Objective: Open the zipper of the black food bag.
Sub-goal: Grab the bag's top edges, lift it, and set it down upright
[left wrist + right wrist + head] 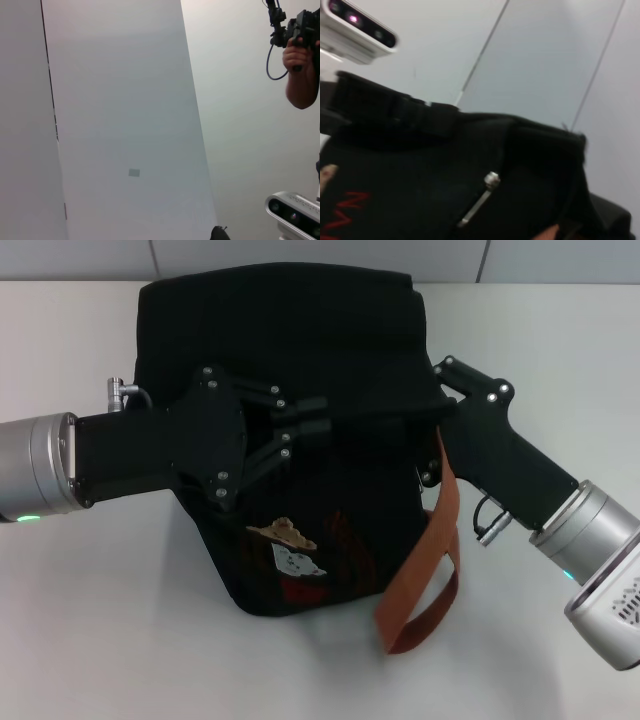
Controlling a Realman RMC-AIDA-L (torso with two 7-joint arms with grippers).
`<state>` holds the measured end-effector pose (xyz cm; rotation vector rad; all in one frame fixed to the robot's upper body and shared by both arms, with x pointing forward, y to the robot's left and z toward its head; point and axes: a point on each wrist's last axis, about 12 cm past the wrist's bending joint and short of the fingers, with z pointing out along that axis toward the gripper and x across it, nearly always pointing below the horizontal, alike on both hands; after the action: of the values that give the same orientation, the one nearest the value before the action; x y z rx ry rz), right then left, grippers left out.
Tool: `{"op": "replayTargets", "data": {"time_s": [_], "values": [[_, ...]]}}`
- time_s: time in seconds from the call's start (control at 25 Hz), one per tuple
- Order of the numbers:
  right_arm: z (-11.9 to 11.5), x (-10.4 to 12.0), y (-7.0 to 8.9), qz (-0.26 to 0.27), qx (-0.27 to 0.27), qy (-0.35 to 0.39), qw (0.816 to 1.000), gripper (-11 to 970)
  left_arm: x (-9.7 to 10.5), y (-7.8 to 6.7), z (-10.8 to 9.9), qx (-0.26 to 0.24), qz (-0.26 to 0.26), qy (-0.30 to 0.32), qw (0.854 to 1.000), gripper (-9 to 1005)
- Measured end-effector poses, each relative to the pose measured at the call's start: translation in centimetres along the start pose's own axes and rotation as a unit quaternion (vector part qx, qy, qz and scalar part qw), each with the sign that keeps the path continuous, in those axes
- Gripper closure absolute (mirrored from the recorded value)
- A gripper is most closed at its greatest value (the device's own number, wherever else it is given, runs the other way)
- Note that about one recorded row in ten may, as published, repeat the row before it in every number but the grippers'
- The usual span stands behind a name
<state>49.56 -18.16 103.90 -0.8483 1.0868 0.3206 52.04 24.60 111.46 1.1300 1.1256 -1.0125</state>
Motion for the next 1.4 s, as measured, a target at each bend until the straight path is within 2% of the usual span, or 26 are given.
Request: {"op": "replayTargets", "data": {"time_s": [0.44, 0.72, 1.0, 1.4], "values": [[-0.8, 0.5, 0.4, -0.054, -0.003, 0.021, 0.998, 533, 0.0, 0.1, 0.0, 0.000, 0.001, 0.001, 1.000, 902], [-1.6, 0.7, 1.0, -0.096, 0.000, 0.034, 0.995, 537, 0.0, 0.0, 0.1, -0.001, -0.001, 0.000, 1.000, 902], [-1.5, 0.3, 1.8, -0.136, 0.001, 0.027, 0.990, 541, 0.1, 0.0, 0.2, 0.000, -0.004, -0.001, 1.000, 902], [-1.6, 0.0, 2.5, -0.164, -0.009, 0.016, 0.986, 546, 0.2, -0.2, 0.2, 0.002, -0.008, -0.004, 1.000, 902]]}}
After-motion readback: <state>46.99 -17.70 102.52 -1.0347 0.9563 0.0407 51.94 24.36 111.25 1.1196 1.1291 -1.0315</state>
